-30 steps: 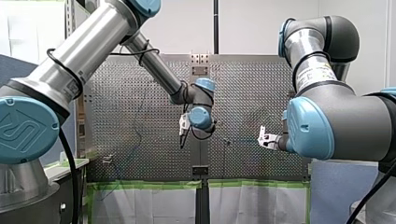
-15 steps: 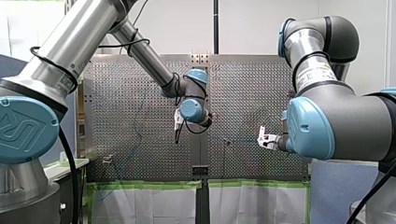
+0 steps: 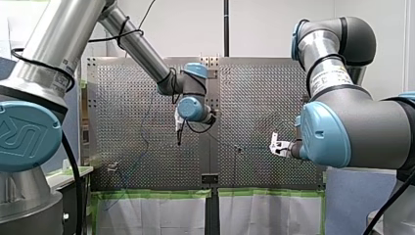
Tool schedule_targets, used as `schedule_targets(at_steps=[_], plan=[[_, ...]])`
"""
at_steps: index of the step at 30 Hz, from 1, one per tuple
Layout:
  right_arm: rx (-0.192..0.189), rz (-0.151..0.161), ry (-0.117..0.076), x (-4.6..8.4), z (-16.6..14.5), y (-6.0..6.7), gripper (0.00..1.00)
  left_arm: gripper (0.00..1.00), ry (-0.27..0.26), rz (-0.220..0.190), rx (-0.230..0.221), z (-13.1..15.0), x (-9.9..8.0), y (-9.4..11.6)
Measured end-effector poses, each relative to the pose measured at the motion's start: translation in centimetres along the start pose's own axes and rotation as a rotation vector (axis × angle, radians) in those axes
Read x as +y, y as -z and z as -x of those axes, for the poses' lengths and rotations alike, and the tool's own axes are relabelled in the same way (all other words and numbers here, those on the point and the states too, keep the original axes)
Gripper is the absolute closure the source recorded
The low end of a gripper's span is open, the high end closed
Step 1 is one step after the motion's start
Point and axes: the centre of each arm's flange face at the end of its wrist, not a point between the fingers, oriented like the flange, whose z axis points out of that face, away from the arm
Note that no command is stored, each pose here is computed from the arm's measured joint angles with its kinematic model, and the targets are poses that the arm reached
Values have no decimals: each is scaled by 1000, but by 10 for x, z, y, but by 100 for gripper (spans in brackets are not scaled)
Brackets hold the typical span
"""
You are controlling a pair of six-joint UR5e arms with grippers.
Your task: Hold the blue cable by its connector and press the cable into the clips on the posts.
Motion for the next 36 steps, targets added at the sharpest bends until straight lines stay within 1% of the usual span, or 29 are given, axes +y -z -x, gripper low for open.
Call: schedule_targets(at_steps=[3,8,10,13,16,20,22,25,27,30,32,33,36], plan=[[0,0,0,0,0,0,100,0,-3,13,-8,4,10,4],[0,-1,0,-1,1,0,100,0,25,29,-30,11,29,7],[1,-1,0,-1,0,0,100,0,20,31,-23,11,37,8],[1,-2,0,-1,0,0,100,0,-4,26,-3,9,47,14],[2,-2,0,-1,0,0,100,0,-27,35,4,10,57,21],[1,-2,1,-1,0,0,100,0,-14,28,-4,12,64,31],[1,2,5,0,0,0,100,0,-19,22,17,5,67,37],[3,18,18,4,-2,0,100,0,-47,28,58,-6,73,46],[7,36,33,7,-4,1,100,0,-66,43,76,-10,79,53],[16,61,58,10,-11,1,100,0,-64,60,73,-9,83,64],[23,74,70,11,-18,1,100,0,-65,63,75,-12,85,70],[28,80,75,11,-24,2,100,0,-74,65,89,-17,86,74],[36,85,82,7,-37,2,100,0,-109,68,133,-32,90,83]])
